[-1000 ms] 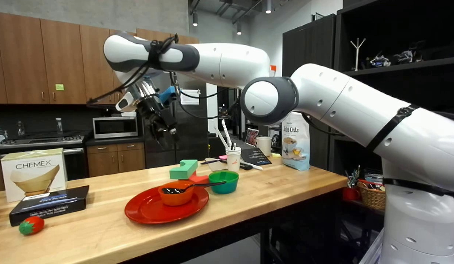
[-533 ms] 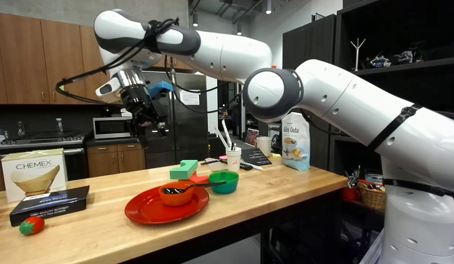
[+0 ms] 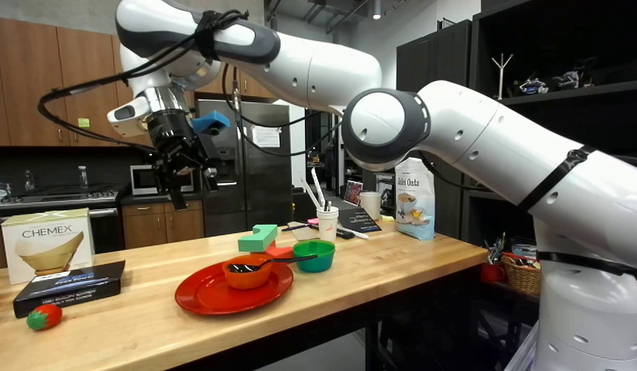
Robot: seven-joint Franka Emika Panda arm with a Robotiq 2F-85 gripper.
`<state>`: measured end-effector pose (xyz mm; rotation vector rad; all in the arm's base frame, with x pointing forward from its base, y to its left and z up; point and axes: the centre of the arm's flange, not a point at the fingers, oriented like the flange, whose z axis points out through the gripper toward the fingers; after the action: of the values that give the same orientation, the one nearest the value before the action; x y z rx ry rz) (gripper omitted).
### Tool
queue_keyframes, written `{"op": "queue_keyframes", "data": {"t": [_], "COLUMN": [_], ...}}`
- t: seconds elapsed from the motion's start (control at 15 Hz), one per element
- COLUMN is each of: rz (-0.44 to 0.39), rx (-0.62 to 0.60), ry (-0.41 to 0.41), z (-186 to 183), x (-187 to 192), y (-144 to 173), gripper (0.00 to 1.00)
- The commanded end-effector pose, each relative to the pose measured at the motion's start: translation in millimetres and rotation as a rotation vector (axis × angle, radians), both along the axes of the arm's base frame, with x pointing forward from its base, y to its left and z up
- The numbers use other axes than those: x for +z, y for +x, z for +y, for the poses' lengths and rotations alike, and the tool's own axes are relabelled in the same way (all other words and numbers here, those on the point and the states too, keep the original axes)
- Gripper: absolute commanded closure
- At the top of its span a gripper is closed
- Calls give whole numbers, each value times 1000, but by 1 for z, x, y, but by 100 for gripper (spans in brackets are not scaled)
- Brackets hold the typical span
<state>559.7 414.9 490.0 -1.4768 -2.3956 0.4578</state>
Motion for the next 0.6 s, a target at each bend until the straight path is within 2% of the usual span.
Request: {"op": "queue_keyframes", "data": {"t": [0.0, 0.4, 0.53], "rz": [-37, -43, 9], "rx": [36, 137, 150], "ry": [14, -1, -2], "z": [-13, 10, 10], "x": [-8, 0, -2], "y": [-77, -107, -107], "gripper": [0, 0, 0]}}
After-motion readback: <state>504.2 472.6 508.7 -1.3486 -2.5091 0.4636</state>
